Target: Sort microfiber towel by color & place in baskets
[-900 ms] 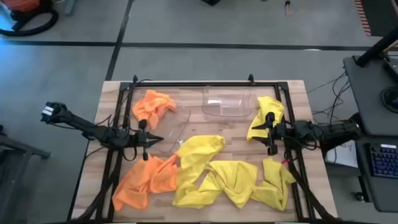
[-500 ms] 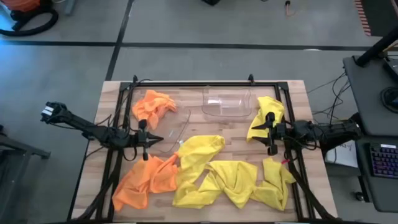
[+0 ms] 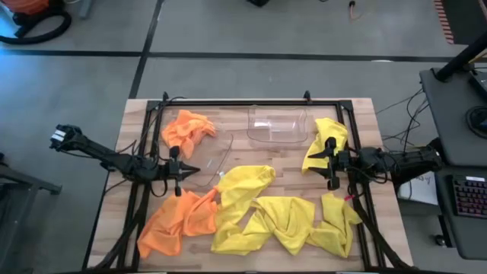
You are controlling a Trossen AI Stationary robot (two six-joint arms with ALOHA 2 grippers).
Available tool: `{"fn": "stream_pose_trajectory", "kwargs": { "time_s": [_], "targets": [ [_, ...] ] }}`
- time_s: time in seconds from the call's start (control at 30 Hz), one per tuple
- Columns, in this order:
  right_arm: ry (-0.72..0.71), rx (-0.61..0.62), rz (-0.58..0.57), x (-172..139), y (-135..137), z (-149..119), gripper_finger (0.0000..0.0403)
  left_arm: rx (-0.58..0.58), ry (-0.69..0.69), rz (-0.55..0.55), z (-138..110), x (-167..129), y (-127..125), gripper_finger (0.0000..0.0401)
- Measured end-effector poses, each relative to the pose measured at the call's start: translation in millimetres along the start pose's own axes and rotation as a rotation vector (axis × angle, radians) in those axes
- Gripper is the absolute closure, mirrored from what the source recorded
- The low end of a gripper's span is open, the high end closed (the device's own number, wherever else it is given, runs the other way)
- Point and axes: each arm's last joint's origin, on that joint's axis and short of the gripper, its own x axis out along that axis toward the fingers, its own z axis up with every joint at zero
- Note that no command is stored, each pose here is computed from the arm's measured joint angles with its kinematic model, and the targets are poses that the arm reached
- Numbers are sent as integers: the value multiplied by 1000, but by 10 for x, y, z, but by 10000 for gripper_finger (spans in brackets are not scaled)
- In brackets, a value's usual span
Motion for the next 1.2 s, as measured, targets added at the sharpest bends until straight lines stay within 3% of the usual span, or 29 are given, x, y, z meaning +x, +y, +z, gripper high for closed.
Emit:
{"fn": "stream_pose_trajectory", "kwargs": {
  "time_s": [0.8, 1.0, 1.1, 1.2],
  "targets": [
    [0, 0, -1, 0, 0, 0, 213, 31, -49, 30, 53, -1, 11, 401],
    [-29, 52, -9, -1, -4, 29, 213, -310, -288, 10, 299, -43, 41, 401],
    [-76, 239, -51, -3, -21, 71, 213, -441, -413, -3, 421, -89, 72, 401],
    [-115, 448, -106, -7, -42, 92, 213, -499, -493, -12, 493, -125, 95, 401]
  ]
}}
